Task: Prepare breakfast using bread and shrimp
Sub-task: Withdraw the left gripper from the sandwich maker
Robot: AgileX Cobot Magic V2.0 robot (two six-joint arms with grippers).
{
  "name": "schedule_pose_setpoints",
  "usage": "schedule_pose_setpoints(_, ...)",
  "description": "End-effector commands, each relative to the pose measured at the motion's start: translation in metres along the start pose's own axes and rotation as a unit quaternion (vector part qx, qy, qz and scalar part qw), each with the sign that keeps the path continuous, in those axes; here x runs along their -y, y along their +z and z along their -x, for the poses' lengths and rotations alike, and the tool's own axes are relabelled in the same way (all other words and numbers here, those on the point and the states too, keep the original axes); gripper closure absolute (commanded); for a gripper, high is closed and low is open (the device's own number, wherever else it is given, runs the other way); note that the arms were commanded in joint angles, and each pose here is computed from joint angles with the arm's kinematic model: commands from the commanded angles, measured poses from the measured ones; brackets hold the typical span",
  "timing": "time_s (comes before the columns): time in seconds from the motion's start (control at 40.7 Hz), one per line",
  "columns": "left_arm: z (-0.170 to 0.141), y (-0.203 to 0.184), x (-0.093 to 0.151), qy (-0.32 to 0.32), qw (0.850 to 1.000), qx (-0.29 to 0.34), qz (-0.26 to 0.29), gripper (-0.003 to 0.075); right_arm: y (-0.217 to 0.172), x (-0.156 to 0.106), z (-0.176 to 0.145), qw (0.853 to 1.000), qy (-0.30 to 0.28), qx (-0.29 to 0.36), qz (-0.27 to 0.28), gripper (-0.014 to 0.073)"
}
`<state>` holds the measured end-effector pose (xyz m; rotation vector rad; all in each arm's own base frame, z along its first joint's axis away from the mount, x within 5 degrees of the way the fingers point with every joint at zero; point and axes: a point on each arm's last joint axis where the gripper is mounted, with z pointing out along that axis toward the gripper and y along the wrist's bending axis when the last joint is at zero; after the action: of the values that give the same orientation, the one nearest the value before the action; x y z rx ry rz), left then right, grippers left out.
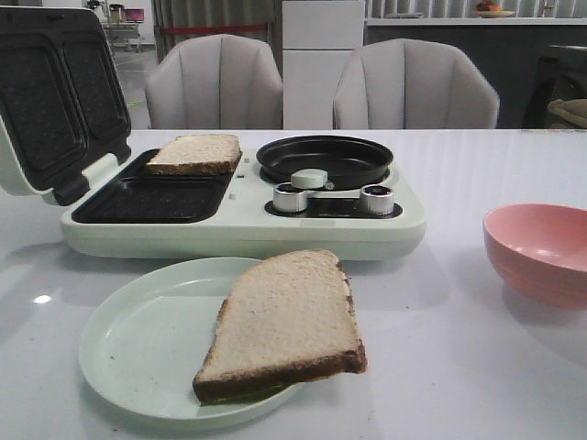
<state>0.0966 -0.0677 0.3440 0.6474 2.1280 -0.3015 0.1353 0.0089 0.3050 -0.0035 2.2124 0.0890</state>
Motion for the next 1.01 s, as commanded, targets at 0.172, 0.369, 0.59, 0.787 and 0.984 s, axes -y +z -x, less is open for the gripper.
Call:
schedule_pose_setpoints(0.172,-0.029,-0.026,-0.002,-0.005,0.995,0.101,-0.013,0.0106,-0.006,0.000,0.015,0.999,-0.005,0.048,-0.003,0.0046)
schedule_pose_setpoints(0.369,-0.034,-0.032,-0.003,-0.004,0.994,0.113,-0.011,0.0106,-0.006,0.000,0.015,0.999,-0.005,0.049,-0.003,0.0046)
schedule_pose_setpoints(0.59,-0.034,-0.032,-0.003,-0.004,0.993,0.114,-0.011,0.0106,-0.006,-0.001,0.018,0.998,0.004,0.064,0.004,0.0046)
schedule_pose_setpoints(0.787,-0.034,-0.032,-0.003,-0.004,0.993,0.114,-0.011,0.0106,-0.002,-0.009,0.011,0.997,0.052,0.014,0.047,0.0048)
schedule_pose_setpoints(0.984,-0.034,-0.031,-0.003,-0.004,0.994,0.113,-0.011,0.0106,0.025,-0.042,0.003,0.979,0.041,-0.096,0.176,0.0050)
